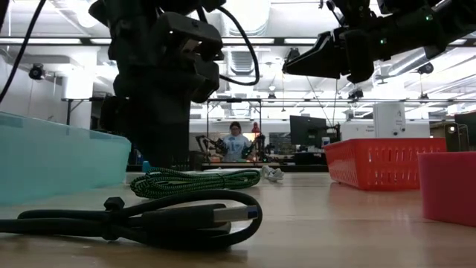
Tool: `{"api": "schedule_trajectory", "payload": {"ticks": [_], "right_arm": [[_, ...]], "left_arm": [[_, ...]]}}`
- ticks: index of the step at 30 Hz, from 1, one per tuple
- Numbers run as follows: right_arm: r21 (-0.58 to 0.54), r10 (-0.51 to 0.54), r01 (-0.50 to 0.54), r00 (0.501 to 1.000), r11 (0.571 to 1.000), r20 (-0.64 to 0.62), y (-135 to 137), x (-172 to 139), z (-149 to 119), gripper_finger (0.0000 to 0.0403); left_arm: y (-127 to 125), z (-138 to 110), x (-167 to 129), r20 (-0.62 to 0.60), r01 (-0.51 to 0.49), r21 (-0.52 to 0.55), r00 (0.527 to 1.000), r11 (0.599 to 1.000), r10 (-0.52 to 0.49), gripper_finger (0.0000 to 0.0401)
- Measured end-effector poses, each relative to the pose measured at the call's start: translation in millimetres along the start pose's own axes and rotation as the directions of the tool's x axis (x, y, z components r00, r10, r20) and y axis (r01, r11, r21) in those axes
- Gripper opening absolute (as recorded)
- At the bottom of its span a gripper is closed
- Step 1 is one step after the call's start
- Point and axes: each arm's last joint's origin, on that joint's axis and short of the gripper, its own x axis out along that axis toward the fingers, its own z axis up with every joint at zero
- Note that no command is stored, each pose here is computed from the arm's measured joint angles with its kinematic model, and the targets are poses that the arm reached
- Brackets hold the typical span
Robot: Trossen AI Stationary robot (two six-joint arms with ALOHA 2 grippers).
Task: Pick and place items into bin
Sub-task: Put the green USB cable into the light blue bin
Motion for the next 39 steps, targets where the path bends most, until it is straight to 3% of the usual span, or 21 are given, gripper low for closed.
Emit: {"api": "schedule_trajectory", "payload": {"ticks": [22,35,39], "right_arm": [[-0.010,0.003,-0.003,1.000,1.000,-0.008,0.3,0.0,-0.7,0.0130],[-0.011,0.003,-0.003,1.000,1.000,-0.008,0.2,0.1,-0.7,0.0127],[-0.011,0.003,-0.003,1.000,1.000,-0.008,0.2,0.1,-0.7,0.0125]], "left_arm": [[15.2,-11.9,16.8,-0.030,-0.068,-0.017,0.997,0.998,0.067,0.0155],[14.9,-11.4,16.5,-0.029,-0.066,0.059,0.997,0.996,0.068,0.0017],[13.5,-9.8,15.4,-0.028,-0.059,0.085,0.998,0.995,0.061,0.0015]]}}
